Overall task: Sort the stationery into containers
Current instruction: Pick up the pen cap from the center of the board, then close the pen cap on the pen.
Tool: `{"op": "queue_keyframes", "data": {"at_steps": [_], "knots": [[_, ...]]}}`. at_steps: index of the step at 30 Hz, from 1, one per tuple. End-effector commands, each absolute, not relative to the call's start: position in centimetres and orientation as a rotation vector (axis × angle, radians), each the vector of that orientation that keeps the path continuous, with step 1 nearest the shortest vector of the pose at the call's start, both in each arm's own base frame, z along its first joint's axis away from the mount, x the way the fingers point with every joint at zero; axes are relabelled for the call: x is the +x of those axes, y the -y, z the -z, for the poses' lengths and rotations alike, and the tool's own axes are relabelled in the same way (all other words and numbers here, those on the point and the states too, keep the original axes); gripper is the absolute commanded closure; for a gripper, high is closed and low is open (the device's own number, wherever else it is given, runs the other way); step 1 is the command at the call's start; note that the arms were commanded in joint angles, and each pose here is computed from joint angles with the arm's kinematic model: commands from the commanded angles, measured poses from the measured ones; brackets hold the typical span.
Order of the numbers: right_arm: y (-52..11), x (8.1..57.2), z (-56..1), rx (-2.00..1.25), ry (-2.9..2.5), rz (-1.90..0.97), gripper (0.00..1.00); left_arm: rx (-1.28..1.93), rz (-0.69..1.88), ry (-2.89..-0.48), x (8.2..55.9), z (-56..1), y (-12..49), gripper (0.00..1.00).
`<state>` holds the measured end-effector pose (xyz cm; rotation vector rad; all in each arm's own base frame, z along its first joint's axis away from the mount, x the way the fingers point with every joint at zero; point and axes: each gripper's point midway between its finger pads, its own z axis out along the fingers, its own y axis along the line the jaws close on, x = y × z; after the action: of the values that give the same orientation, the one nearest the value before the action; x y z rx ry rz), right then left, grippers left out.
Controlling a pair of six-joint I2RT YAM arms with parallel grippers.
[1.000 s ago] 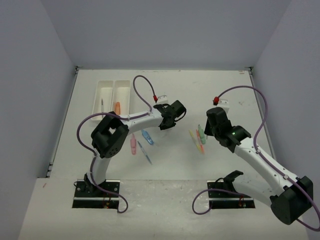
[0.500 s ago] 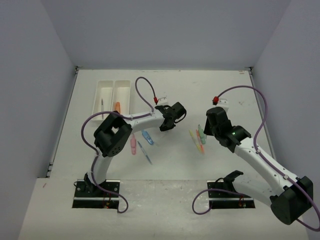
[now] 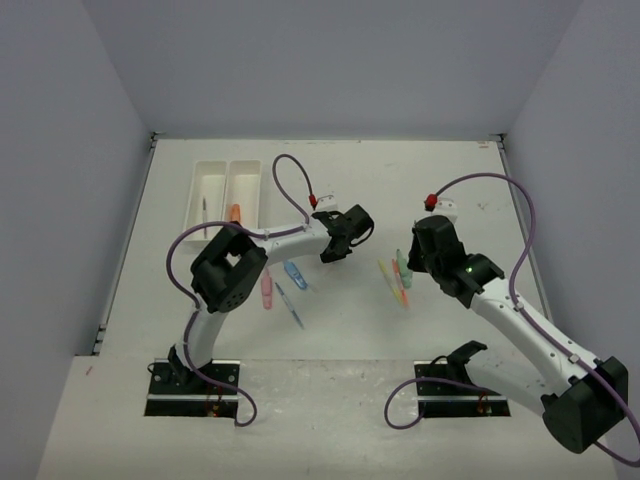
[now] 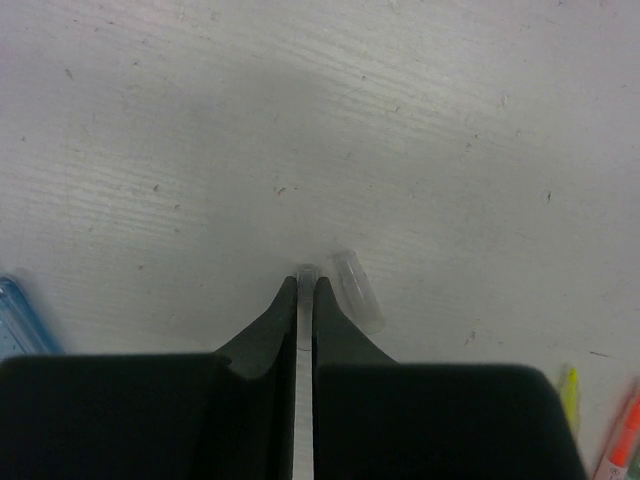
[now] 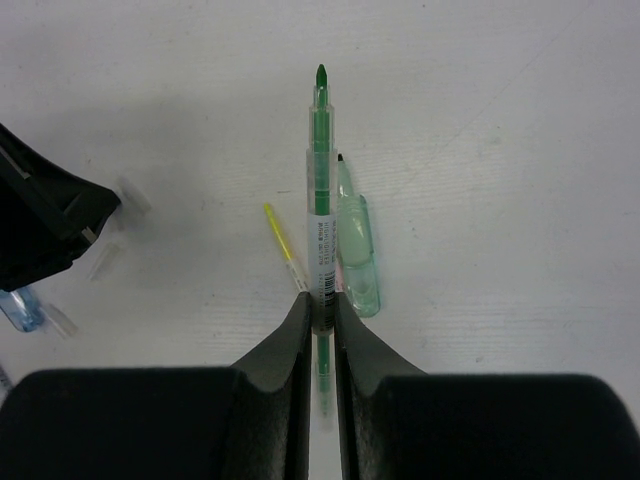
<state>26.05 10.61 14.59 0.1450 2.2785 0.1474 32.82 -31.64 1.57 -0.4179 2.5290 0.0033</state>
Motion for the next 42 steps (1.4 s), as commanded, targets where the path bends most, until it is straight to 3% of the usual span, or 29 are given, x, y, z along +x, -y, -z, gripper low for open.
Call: {"op": "queue_keyframes", "data": {"at_steps": [1, 10, 15, 18, 25, 42], "knots": [[-12.3, 26.4, -16.2, 0.064, -2.206, -0.276, 1.0, -0.477, -0.009, -2.459, 33.8, -3.3, 30.5, 1.0], [-20.8, 22.4, -22.0, -0.288, -1.932, -0.937, 1.0, -0.354, 0.36, -2.094, 33.6, -18.0, 30.4, 1.0], [-24.1, 17.2, -26.3, -0.44, -1.657, -1.354, 1.0, -0.071, 0.954, -1.608, 27.8, -31.6, 30.1, 1.0], [-25.4, 15.2, -26.8, -0.465, -1.627, -1.486, 1.0, 0.084, 1.153, -1.385, 23.1, -34.8, 29.0, 1.0], [-29.6, 11.9, -29.4, -0.51, -1.575, -1.594, 1.0, 0.236, 1.333, -1.168, 17.9, -36.9, 27.8, 1.0], [-29.2, 12.9, -29.8, -0.468, -1.577, -1.509, 1.0, 0.232, 1.348, -1.173, 17.9, -36.9, 28.1, 1.0]]}}
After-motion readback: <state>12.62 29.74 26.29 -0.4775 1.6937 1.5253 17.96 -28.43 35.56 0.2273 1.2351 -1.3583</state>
